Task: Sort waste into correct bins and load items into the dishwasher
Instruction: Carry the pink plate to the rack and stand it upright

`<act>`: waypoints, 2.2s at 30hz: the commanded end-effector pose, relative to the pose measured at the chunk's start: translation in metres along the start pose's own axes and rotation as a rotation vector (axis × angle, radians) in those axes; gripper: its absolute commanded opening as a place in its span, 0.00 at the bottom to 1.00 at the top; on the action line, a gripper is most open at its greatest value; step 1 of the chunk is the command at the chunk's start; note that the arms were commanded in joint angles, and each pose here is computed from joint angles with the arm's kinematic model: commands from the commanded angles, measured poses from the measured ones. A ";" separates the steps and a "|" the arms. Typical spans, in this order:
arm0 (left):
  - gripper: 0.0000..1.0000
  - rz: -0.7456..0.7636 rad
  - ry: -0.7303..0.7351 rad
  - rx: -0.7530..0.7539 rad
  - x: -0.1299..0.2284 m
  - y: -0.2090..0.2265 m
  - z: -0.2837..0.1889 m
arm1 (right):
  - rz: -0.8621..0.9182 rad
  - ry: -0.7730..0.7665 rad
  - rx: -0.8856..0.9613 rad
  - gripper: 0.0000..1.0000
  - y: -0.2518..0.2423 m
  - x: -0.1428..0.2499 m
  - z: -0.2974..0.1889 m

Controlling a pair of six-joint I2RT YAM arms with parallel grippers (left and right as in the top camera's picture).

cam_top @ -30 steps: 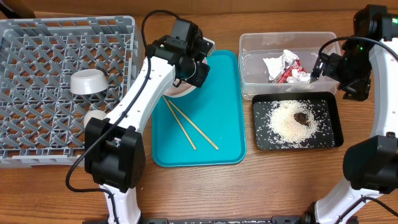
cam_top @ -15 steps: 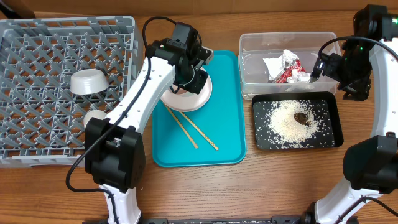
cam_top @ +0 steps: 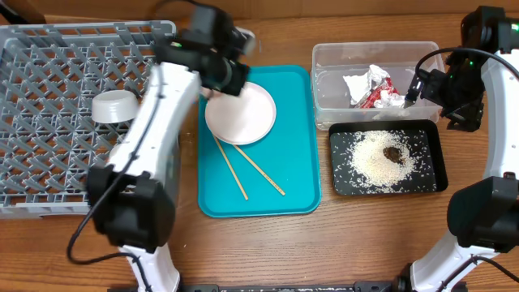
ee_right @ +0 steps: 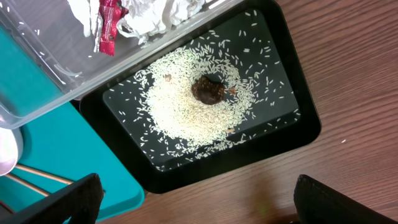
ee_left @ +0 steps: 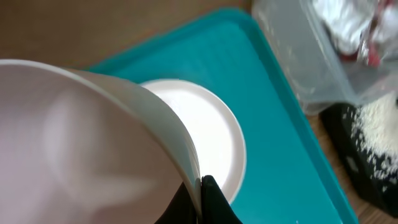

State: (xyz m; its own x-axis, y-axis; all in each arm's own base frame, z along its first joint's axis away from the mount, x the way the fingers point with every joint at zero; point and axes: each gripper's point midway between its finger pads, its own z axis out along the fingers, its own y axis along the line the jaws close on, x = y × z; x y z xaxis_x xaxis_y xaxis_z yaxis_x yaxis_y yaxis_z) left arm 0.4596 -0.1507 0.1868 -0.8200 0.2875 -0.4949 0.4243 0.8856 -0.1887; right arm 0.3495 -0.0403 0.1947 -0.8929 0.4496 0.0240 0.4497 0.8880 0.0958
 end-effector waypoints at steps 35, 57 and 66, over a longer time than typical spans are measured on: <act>0.04 -0.175 -0.553 0.378 -0.038 0.203 -0.025 | -0.001 -0.045 -0.019 1.00 0.001 0.002 -0.015; 0.16 -0.496 -0.490 0.457 0.030 0.266 -0.024 | -0.001 -0.045 -0.018 1.00 0.001 0.002 -0.015; 0.55 -0.608 -0.466 0.463 0.057 0.277 -0.049 | -0.001 -0.045 -0.018 1.00 0.001 0.002 -0.015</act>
State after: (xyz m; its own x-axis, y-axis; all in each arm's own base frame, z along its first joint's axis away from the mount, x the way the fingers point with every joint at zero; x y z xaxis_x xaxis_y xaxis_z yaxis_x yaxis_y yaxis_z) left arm 0.5195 0.1162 0.1388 -0.7729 -0.4464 -0.4509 0.1509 0.5609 -0.8140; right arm 0.3495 -0.0403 0.1947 -0.8927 0.4499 0.0245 0.4501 0.8878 0.0961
